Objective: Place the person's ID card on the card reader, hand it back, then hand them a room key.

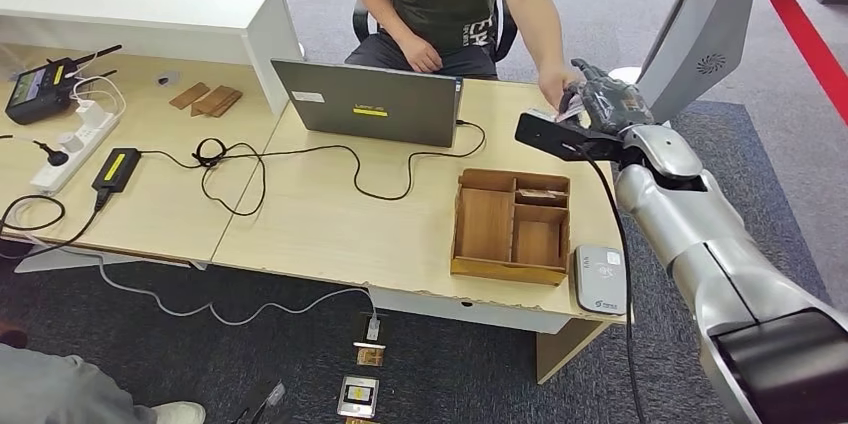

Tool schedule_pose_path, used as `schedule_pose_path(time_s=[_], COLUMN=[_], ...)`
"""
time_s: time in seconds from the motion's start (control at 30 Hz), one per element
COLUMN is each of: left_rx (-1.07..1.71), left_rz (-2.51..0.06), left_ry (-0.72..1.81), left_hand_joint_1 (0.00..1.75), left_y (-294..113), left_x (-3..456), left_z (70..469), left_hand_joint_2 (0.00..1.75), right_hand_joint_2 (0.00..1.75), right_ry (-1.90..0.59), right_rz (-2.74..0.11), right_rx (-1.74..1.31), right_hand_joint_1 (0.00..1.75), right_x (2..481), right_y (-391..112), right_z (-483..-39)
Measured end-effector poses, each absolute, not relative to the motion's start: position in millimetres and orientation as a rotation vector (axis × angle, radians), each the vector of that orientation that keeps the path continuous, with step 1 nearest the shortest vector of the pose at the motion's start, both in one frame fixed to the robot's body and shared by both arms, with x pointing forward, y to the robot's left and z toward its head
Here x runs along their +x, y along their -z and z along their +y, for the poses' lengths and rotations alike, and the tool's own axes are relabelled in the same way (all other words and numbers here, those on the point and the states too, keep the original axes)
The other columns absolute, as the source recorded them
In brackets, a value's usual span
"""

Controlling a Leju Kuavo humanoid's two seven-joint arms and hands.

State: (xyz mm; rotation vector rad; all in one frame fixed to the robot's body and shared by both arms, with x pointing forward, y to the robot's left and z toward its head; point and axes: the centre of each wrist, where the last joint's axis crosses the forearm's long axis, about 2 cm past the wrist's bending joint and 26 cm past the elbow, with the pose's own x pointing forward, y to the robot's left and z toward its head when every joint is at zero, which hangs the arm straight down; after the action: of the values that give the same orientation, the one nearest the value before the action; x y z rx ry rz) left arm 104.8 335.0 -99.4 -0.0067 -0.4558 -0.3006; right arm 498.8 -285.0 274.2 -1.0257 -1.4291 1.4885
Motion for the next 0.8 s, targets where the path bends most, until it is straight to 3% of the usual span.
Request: schedule_pose_path(time_s=[0.4,0.8], left_rx=[0.008,0.050], left_rz=[-0.430,-0.381], left_ry=[0.273,0.197], left_hand_joint_1=[0.00,0.00], left_y=[102.8,104.3], left_x=[89.2,82.3], left_z=[334.4,333.1], left_hand_joint_2=[0.00,0.00], right_hand_joint_2=[0.00,0.00], right_ry=[-1.572,-1.401], right_rz=[-1.512,-1.843], right_rx=[-1.073,-1.002], right_hand_joint_1=[0.00,0.00], right_x=[498.2,494.5], right_y=[-273.6,-270.1], right_z=[-286.7,-318.4])
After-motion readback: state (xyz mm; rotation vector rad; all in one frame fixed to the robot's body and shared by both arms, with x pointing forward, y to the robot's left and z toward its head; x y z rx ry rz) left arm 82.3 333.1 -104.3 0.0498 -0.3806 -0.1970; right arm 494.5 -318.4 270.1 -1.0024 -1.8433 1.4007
